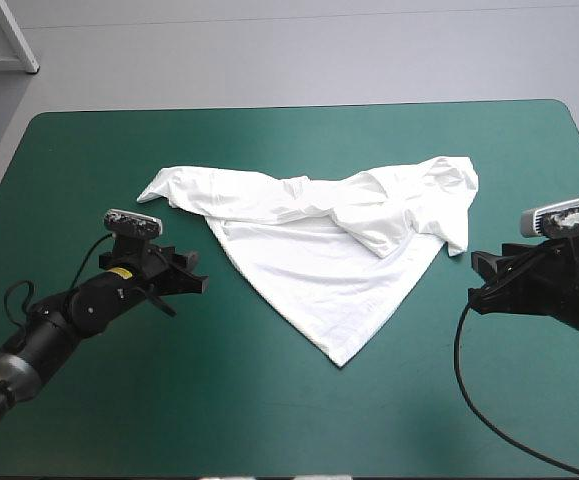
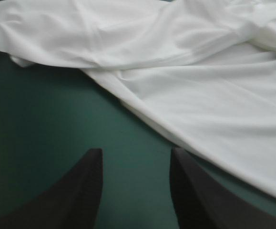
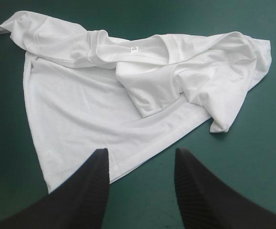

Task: Fold the cloth

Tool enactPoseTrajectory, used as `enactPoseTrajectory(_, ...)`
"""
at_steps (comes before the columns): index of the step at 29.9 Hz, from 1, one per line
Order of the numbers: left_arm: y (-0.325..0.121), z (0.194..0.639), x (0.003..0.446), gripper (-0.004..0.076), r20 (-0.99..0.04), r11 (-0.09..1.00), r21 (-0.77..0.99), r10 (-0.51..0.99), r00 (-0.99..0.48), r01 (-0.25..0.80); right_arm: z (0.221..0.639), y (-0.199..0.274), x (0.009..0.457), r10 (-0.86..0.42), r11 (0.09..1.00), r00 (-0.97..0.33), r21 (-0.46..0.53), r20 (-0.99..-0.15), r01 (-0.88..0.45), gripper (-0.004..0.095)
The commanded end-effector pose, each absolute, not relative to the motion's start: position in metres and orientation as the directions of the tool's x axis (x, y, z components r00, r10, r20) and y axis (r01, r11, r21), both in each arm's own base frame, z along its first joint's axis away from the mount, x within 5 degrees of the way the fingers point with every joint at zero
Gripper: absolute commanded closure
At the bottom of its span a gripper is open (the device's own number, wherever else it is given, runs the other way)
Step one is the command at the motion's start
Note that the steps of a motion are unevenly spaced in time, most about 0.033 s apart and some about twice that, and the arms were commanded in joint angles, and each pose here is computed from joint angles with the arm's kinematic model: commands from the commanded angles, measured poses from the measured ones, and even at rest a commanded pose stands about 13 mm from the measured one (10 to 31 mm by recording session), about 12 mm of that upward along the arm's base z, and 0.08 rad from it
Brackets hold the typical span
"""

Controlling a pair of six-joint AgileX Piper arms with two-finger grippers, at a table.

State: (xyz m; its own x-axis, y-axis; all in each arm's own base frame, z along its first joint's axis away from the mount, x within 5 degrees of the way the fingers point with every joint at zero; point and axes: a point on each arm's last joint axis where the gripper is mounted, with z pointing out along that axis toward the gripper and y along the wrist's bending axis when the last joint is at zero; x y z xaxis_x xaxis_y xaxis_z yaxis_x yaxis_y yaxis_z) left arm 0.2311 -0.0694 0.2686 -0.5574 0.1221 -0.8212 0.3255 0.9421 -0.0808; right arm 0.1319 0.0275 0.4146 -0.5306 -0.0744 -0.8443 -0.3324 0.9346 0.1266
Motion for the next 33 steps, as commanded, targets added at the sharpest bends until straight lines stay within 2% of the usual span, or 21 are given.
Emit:
enactPoseTrajectory(1,-0.051,0.288,0.260,0.0363,-0.866,0.956,0.055,0.189,-0.462,0.288,0.428,0.026,0.134,-0.041,0.941,-0.440,0.113,-0.897,-0.318,0.0493)
enactPoseTrajectory(6,-0.043,0.299,0.307,0.0344,-0.856,0.955,0.093,0.221,-0.467,0.282,0.429,0.026,0.135,-0.038,0.942,-0.435,0.112,-0.900,-0.315,0.0493)
enactPoseTrajectory(10,-0.042,0.304,0.346,0.0343,-0.811,0.964,-0.055,0.108,-0.575,0.259,0.429,0.026,0.135,-0.038,0.942,-0.435,0.112,-0.900,-0.315,0.0493)
enactPoseTrajectory(14,-0.034,0.306,0.389,0.0309,-0.742,0.958,-0.146,0.060,-0.667,0.248,0.429,0.026,0.135,-0.039,0.942,-0.436,0.113,-0.899,-0.316,0.0493)
enactPoseTrajectory(20,-0.022,0.309,0.431,0.0305,-0.767,0.964,-0.145,0.032,-0.641,0.222,0.428,0.026,0.135,-0.035,0.940,-0.441,0.120,-0.897,-0.318,0.0493)
enactPoseTrajectory(30,-0.017,0.246,0.470,0.0315,-0.675,0.974,-0.110,0.073,-0.734,0.198,0.427,0.026,0.135,-0.035,0.940,-0.442,0.120,-0.896,-0.319,0.0494)
enactPoseTrajectory(33,-0.017,0.235,0.473,0.0393,-0.658,0.974,-0.107,0.079,-0.749,0.197,0.427,0.026,0.135,-0.029,0.940,-0.446,0.128,-0.894,-0.316,0.0494)
